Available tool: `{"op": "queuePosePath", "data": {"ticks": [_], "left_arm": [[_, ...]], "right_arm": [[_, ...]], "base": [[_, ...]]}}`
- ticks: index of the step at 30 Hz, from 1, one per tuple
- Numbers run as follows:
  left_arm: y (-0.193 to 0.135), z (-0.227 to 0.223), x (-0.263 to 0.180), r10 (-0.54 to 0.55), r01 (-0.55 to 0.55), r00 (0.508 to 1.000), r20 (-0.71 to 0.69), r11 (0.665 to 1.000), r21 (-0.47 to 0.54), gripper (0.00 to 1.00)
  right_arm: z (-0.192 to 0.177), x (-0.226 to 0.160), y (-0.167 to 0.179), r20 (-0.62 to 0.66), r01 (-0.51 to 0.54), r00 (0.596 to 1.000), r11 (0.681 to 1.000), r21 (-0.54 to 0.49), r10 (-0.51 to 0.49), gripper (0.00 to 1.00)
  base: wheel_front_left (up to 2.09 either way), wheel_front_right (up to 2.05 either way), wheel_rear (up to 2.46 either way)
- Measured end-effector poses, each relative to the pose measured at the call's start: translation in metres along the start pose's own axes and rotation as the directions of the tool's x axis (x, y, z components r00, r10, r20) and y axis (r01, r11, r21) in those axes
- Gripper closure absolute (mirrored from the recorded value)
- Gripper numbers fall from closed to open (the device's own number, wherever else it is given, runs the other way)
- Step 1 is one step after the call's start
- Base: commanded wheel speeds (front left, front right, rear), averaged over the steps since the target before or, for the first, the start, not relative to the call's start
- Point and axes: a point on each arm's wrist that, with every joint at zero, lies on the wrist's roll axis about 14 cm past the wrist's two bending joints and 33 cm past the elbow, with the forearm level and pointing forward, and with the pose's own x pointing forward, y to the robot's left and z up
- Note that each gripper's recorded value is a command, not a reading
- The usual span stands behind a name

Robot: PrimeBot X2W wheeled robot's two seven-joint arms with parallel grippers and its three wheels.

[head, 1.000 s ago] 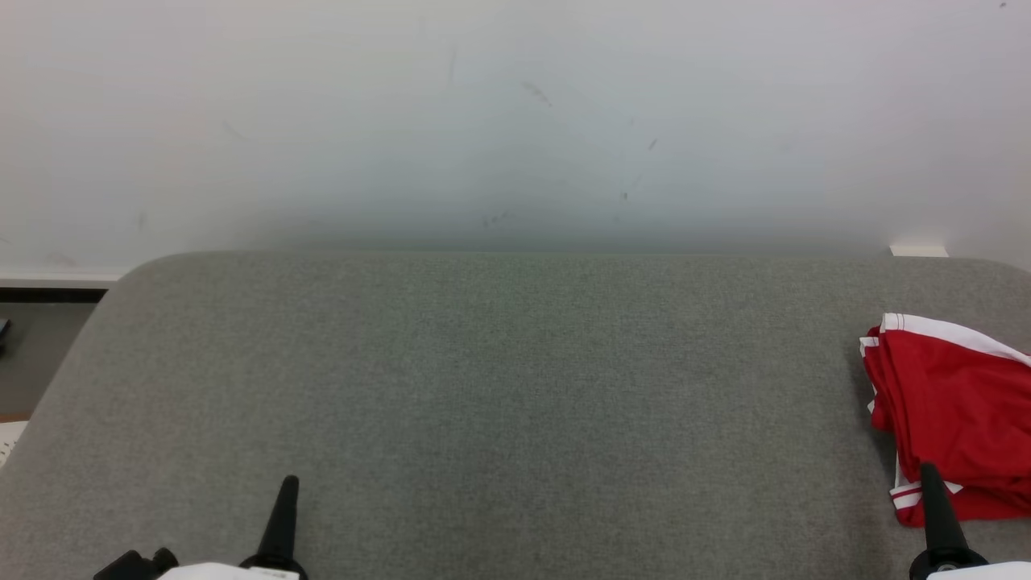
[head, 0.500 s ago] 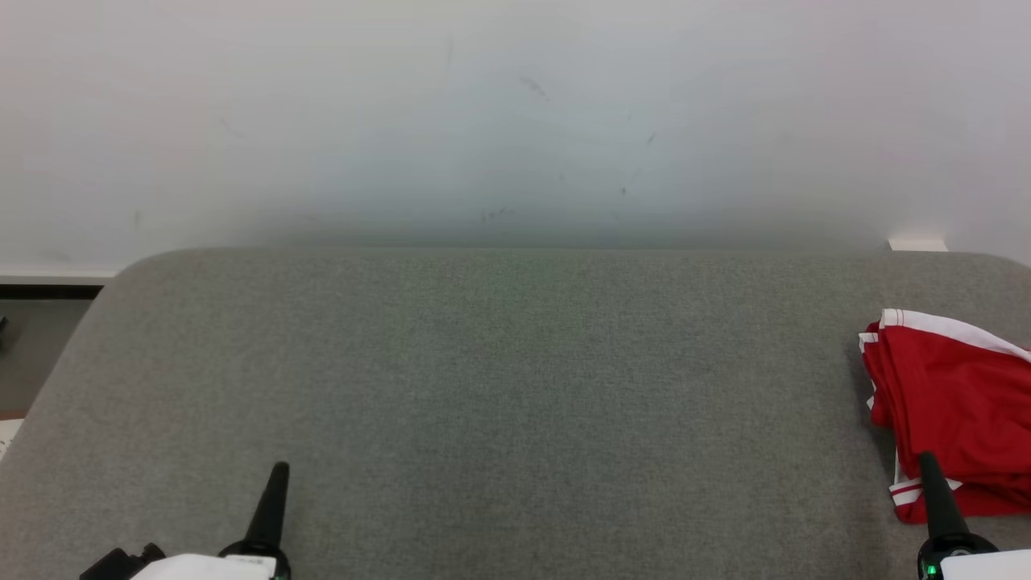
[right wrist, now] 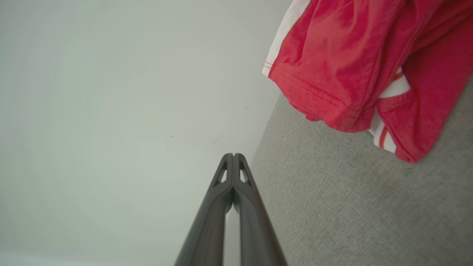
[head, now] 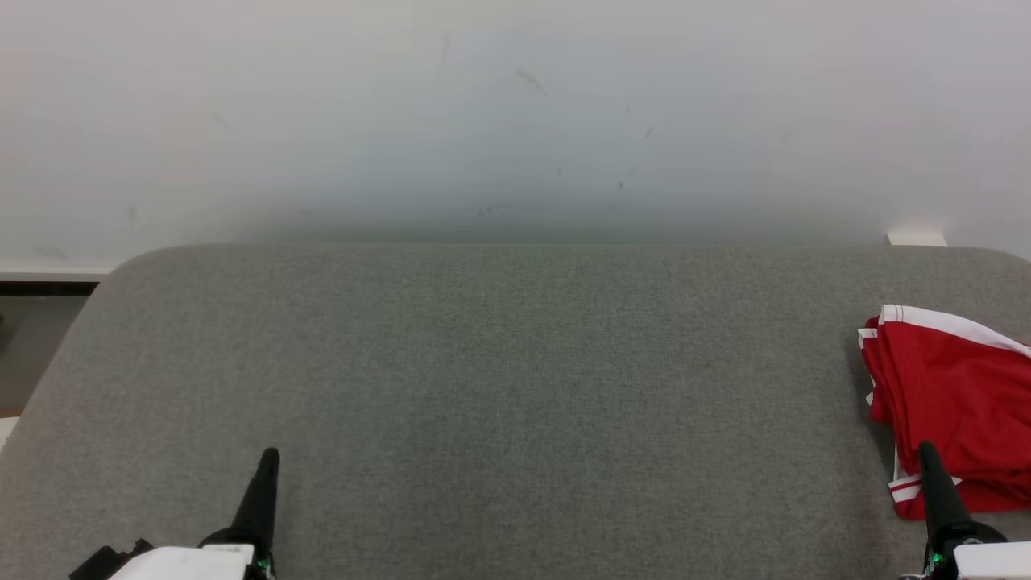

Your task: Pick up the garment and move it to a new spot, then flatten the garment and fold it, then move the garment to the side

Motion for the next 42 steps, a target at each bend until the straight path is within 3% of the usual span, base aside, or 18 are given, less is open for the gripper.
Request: {"op": "queuePosePath", "data": {"ticks": [25, 42], "left_arm": [[-0.01, 0.008, 0.009, -0.047, 0.048, 0.999, 0.01, 0.981, -0.185, 1.0], [-0.011, 0.009, 0.01, -0.05, 0.051, 0.999, 0.012, 0.981, -0.188, 1.0]], "right_arm": [[0.002, 0.008, 0.007, -0.004, -0.027, 1.0, 0.984, 0.176, 0.028, 1.0], [0.003, 0.008, 0.007, -0.003, -0.028, 1.0, 0.983, 0.181, 0.029, 1.0]], "base": [[0.0, 0.0, 0.0], [0.0, 0.0, 0.0]]}}
